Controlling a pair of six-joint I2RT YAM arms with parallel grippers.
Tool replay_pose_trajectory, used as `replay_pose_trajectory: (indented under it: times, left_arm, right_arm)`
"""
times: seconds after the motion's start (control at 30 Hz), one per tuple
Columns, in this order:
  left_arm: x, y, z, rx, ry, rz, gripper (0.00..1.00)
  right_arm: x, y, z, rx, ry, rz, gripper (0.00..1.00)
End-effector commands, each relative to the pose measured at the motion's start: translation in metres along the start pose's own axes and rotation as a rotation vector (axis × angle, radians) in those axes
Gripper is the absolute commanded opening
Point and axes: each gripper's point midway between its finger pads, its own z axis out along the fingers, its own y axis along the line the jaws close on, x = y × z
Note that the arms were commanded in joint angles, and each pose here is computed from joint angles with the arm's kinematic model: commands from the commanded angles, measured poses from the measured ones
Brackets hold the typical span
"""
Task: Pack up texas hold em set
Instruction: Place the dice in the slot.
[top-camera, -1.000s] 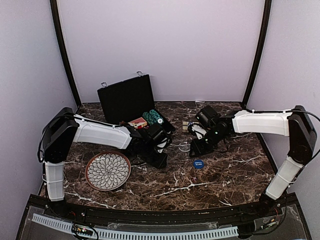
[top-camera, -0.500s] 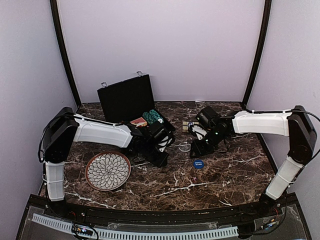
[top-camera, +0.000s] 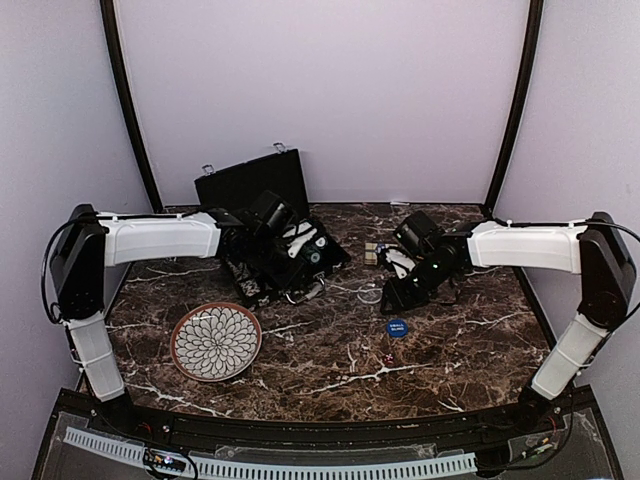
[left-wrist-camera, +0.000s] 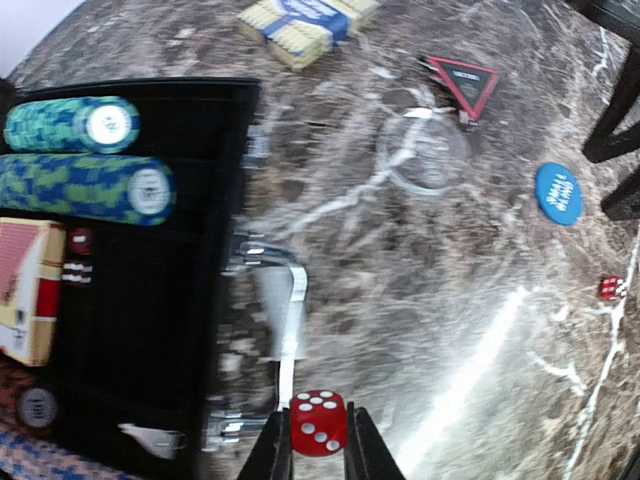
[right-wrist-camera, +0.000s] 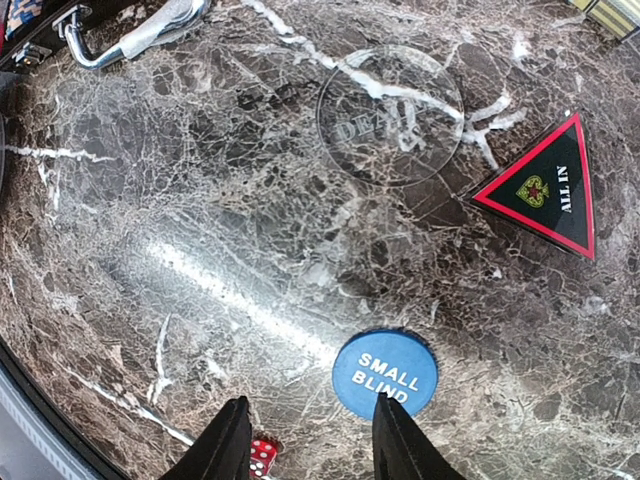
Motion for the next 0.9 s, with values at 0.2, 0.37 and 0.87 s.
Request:
replay_pose_trajectory:
  times: [0.2,0.37,0.87]
  left_arm:
    - [-0.013,0.059,-0.022,0.042,-0.031,0.142,0.06]
    - [-0.015,0.089,-0.009,0.019,0.001,0.160,0.06]
    - [-0.023,0.143,0.025,-0.051,0.070,0.229,0.05]
  right_arm:
    - [-0.008,0.000,-0.007,-0.020,-0.039,-0.026,0.42]
    - [-0.008,-0.001,-0.006,-0.025,-0.038,-0.025,0.42]
    - [-0.004,-0.006,-0.003,-0.019,-0.022,-0.016,0.42]
